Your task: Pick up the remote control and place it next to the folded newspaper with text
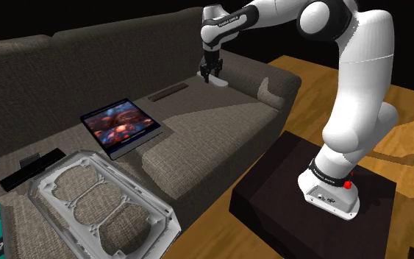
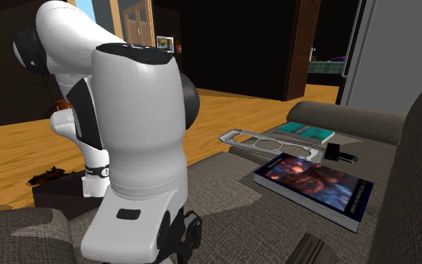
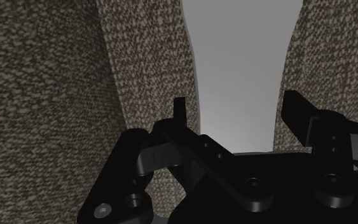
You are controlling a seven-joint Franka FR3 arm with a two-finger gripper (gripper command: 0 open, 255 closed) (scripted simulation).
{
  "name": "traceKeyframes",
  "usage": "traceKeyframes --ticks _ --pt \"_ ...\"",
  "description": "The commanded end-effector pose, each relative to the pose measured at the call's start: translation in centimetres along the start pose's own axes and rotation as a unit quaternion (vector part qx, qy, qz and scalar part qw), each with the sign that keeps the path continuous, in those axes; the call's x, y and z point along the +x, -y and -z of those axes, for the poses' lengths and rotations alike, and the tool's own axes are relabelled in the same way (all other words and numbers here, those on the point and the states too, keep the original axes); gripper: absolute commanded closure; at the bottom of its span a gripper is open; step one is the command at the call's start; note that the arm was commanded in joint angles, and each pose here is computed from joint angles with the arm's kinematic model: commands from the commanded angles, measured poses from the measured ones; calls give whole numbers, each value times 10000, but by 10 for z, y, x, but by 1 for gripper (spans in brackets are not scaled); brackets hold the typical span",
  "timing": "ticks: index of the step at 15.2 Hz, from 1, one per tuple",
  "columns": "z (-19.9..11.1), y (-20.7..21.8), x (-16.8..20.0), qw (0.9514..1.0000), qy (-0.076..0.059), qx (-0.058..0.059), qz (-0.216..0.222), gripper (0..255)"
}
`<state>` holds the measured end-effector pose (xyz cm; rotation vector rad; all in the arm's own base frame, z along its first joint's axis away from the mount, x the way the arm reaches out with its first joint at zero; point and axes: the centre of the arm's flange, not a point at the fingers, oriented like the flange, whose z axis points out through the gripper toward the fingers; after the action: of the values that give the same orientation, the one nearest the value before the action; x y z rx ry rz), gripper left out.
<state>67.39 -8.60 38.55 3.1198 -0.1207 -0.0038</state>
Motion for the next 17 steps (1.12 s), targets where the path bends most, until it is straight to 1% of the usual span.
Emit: traceKeyframes --ticks 1,6,13,14,17 --pt "-11 0 0 10000 -5 0 0 255" --pt "-37 1 1 10000 -5 0 0 255" --pt "-37 1 1 10000 -5 0 0 255" --pt "-37 1 1 10000 -5 0 0 0" --pt "-37 1 1 10000 -5 0 0 0"
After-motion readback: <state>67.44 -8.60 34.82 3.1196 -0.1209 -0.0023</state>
